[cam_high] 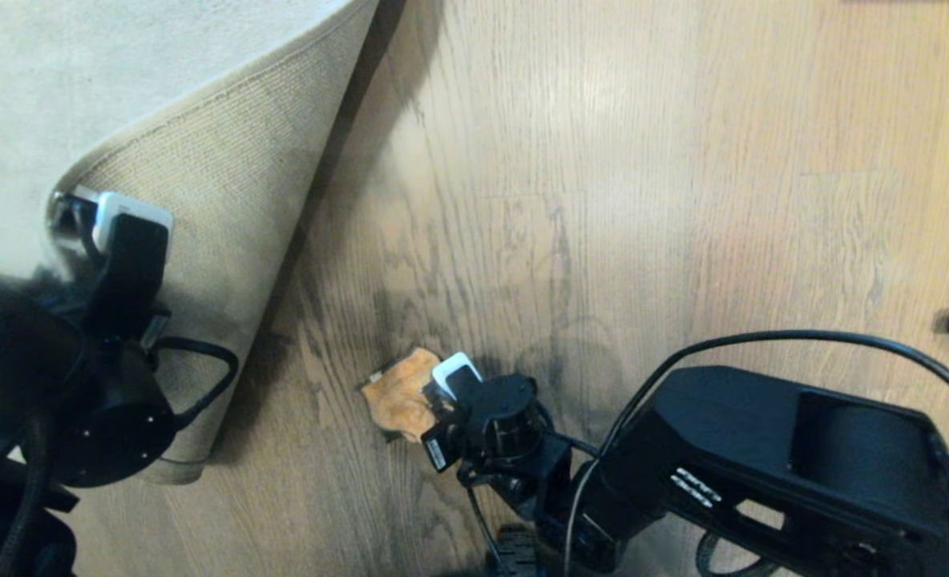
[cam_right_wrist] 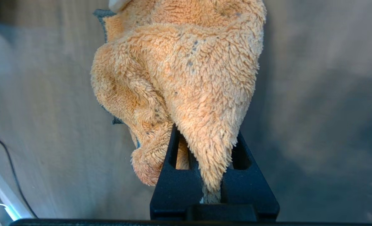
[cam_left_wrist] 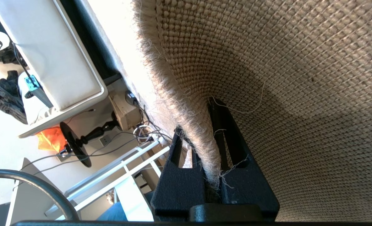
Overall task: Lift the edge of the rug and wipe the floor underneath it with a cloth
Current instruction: Wipe the floor under the carpet with a rag
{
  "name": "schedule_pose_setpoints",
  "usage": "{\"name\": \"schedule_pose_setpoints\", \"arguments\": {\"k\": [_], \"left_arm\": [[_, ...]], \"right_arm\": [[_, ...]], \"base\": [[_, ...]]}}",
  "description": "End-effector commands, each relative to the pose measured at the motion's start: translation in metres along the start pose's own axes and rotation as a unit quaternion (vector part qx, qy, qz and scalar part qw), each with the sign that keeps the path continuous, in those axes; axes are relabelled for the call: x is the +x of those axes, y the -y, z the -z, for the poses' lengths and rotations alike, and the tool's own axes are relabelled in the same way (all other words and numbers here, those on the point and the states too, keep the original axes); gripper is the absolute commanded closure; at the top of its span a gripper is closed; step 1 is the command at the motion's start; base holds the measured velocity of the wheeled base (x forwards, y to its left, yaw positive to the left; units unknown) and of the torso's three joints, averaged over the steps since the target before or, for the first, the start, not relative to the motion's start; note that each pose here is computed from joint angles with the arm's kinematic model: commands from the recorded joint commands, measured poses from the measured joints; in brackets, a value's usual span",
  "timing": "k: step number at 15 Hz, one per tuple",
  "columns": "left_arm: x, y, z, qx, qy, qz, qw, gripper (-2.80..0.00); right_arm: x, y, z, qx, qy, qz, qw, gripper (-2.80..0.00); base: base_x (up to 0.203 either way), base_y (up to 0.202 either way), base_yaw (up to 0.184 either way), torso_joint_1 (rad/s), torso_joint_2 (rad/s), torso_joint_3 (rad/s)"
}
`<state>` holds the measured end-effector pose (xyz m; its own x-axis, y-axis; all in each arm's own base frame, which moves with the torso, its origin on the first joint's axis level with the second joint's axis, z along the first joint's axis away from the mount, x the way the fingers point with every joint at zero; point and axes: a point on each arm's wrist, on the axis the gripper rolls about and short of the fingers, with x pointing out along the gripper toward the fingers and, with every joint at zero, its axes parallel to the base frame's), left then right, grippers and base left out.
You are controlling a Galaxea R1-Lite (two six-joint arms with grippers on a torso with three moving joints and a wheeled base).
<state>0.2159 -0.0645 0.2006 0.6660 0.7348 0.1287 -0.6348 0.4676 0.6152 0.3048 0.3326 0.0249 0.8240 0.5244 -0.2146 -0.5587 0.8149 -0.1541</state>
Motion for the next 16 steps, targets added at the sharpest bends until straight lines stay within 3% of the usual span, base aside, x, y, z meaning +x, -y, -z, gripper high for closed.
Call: {"name": "schedule_pose_setpoints", "arguments": {"k": [1,4,7,10,14,16], "left_arm": [[0.0,-0.003,-0.002,-0.018,0.001,-0.008,0.9998,0.0],[0.0,-0.003,-0.001,-0.016,0.001,-0.008,0.9998,0.0],[0.0,-0.003,0.0,-0.016,0.001,-0.008,0.9998,0.0],[-0.001,-0.003,0.0,-0.015,0.001,-0.007,0.9999,0.0],[-0.001,-0.001,0.0,-0.014,0.0,-0.007,0.9999,0.0],[0.0,-0.001,0.0,-0.012,0.001,-0.006,0.9999,0.0]], "right_arm": [[-0.012,0.021,-0.011,-0.005,0.0,0.022,1.0,0.0],[-0.025,0.045,-0.015,-0.009,-0.011,0.043,0.999,0.0],[-0.033,0.044,-0.015,-0.012,-0.019,0.038,0.999,0.0],[-0.044,0.006,-0.016,-0.025,-0.018,-0.009,0.999,0.0],[-0.052,-0.055,0.009,-0.05,-0.036,-0.079,0.995,0.0],[-0.048,-0.073,0.019,-0.056,-0.038,-0.095,0.993,0.0]], "base": [[0.0,0.0,0.0,0.0,0.0,0.0],[0.0,0.0,0.0,0.0,0.0,0.0],[0.0,0.0,0.0,0.0,0.0,0.0],[0.0,0.0,0.0,0.0,0.0,0.0],[0.0,0.0,0.0,0.0,0.0,0.0],[0.0,0.0,0.0,0.0,0.0,0.0]]}}
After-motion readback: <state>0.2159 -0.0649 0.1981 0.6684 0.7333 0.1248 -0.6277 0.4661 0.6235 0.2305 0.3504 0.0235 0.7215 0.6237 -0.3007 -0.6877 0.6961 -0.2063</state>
